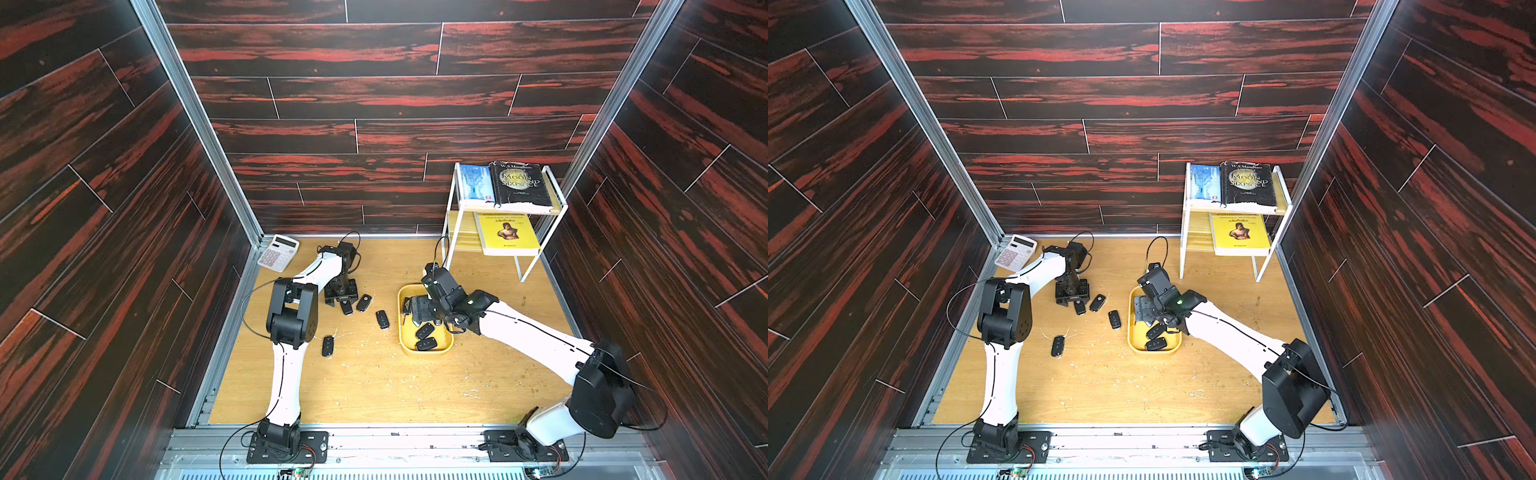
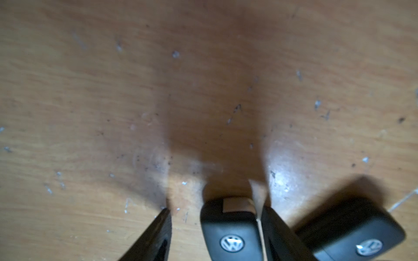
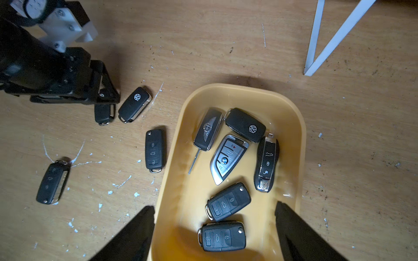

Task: Place the car key into the storage box
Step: Pick up the car key from the center of the board.

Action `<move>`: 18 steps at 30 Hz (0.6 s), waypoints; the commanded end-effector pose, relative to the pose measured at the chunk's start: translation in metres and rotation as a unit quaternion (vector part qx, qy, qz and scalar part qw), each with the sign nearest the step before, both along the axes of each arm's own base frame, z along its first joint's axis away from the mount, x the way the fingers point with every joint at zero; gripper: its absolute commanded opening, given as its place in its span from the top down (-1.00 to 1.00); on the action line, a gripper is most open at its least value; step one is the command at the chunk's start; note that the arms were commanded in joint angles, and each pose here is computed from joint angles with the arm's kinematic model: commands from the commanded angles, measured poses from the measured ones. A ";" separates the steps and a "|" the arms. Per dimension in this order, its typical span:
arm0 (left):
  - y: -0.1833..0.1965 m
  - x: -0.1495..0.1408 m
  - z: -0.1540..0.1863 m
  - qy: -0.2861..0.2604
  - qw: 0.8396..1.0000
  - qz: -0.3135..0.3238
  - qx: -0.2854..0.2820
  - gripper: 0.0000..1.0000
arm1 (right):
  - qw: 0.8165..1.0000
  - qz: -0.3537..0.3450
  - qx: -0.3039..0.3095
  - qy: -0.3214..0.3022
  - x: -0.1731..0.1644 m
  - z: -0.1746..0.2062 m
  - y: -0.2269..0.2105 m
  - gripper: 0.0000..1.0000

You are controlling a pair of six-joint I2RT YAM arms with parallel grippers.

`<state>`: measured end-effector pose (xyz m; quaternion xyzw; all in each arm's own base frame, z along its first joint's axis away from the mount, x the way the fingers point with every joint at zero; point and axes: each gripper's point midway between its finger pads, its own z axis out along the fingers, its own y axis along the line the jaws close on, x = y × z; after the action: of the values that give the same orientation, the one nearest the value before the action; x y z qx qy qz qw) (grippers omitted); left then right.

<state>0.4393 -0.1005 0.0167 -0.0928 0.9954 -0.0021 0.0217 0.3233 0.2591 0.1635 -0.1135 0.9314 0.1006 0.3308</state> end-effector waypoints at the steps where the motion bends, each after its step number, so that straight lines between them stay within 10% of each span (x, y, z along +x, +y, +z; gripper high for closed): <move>1: 0.002 -0.005 0.001 0.009 1.000 -0.005 0.009 -0.28 | 1.000 0.005 -0.005 0.001 -0.004 -0.001 -0.002 -0.75; 18: -0.008 -0.016 0.014 0.003 1.000 0.011 -0.008 0.02 | 1.000 0.003 -0.002 0.004 -0.006 -0.003 -0.002 -0.75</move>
<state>0.4334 -0.1057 0.0158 -0.0992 0.9949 -0.0051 0.0183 0.3219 0.2578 0.1599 -0.1136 0.9329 0.0985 0.3273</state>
